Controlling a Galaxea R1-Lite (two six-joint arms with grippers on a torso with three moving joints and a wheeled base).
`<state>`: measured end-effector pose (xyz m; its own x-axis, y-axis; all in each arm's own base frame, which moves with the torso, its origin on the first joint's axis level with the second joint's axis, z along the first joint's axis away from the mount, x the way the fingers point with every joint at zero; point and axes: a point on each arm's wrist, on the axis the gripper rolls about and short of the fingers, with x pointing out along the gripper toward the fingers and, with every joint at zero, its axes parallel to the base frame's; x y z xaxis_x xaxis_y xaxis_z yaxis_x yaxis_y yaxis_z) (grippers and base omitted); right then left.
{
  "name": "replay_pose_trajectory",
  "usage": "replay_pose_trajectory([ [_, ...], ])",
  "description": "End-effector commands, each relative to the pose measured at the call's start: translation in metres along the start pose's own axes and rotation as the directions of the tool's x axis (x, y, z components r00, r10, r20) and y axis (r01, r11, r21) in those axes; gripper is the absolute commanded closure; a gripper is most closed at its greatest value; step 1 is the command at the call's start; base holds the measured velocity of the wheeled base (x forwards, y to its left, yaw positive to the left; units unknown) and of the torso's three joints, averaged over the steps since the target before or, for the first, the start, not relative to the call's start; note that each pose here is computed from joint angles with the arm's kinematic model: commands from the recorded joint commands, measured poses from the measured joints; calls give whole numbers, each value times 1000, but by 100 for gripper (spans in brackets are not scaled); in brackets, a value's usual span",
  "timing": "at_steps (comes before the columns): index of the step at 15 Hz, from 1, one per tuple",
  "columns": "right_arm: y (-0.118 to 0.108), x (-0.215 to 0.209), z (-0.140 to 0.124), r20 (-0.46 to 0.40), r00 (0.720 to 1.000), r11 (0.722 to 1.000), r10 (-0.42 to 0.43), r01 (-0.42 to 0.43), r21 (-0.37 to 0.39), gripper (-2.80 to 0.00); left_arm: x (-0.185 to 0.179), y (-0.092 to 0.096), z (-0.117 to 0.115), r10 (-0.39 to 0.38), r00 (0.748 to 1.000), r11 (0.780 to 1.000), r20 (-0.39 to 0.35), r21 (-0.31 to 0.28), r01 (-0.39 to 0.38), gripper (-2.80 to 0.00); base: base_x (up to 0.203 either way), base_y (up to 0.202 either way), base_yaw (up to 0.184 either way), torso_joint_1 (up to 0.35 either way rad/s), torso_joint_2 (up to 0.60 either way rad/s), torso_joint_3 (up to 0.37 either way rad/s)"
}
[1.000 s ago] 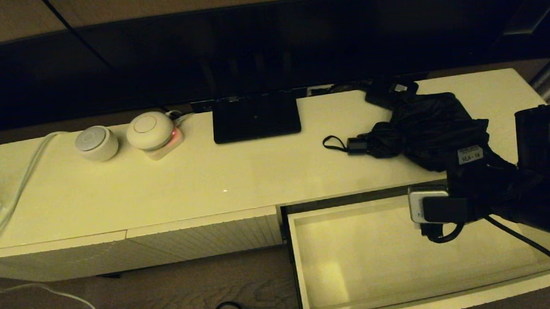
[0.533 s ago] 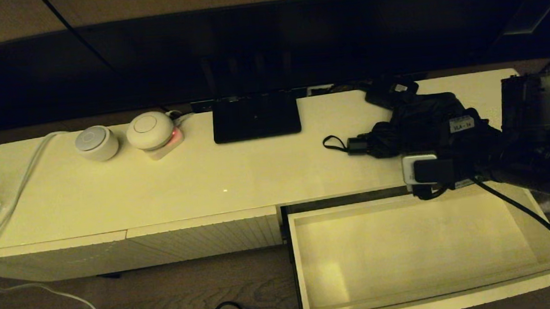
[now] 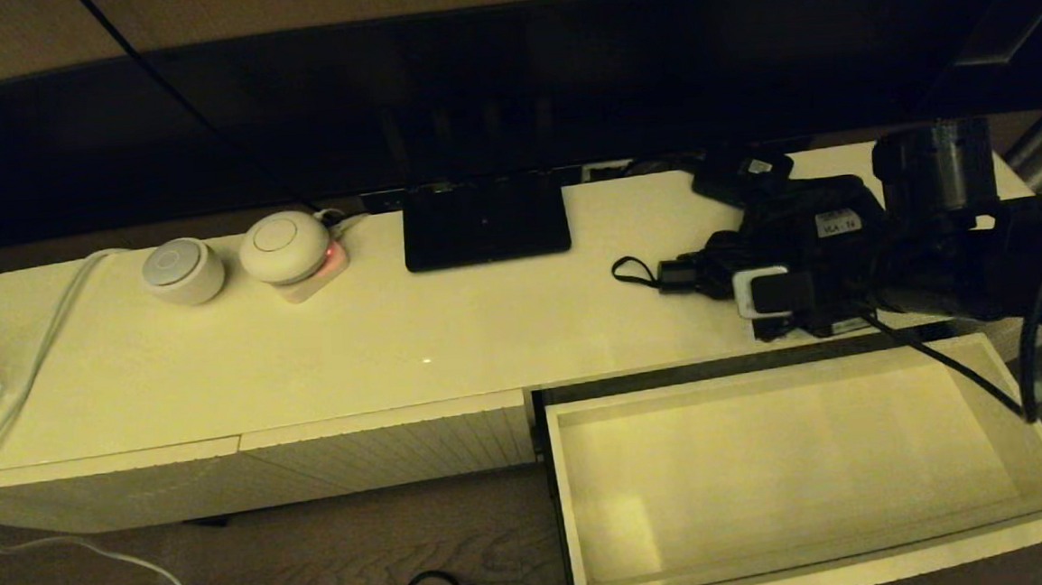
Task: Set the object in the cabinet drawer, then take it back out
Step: Put the umbrella in the drawer
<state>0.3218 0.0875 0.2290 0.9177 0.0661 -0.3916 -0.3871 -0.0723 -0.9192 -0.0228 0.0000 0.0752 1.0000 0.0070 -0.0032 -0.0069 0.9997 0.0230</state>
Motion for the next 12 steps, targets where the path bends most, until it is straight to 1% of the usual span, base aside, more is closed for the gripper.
replay_pose_trajectory([
  [1, -10, 17, 3, -6, 1000, 1000, -12, 12, 3, -280, 0, 0, -1, 1, 1000, 1000, -3, 0, -1, 0, 0, 0, 0, 0, 0, 0],
  [4, -29, 16, 1, -38, 999, 1000, 11, -11, 9, -280, 0, 0, -1, 1, 1000, 1000, -3, 0, -1, 0, 0, 0, 0, 0, 0, 0],
  [6, -36, 15, -1, -55, 997, 997, 55, -52, 59, -280, 0, 0, -1, 1, 1000, 1000, -3, 0, -1, 0, 0, 0, 0, 0, 0, 0],
  [7, -37, 15, -2, -66, 994, 992, 88, -82, 93, -280, 0, 0, -1, 1, 1000, 1000, -3, 0, -1, 0, 0, 0, 0, 0, 0, 0],
  [8, -38, 15, -3, -79, 991, 989, 111, -101, 111, -280, 0, 0, -1, 1, 1000, 1000, -3, 0, -1, 0, 0, 0, 0, 0, 0, 0],
  [10, -38, 16, -3, -104, 984, 982, 145, -131, 135, -280, 0, 0, -1, 1, 1000, 1000, -3, 0, -1, 0, 0, 0, 0, 0, 0, 0],
  [12, -35, 17, -3, -107, 982, 979, 156, -140, 146, -280, 0, 0, -1, 1, 1000, 1000, -3, 0, -1, 0, 0, 0, 0, 0, 0, 0],
])
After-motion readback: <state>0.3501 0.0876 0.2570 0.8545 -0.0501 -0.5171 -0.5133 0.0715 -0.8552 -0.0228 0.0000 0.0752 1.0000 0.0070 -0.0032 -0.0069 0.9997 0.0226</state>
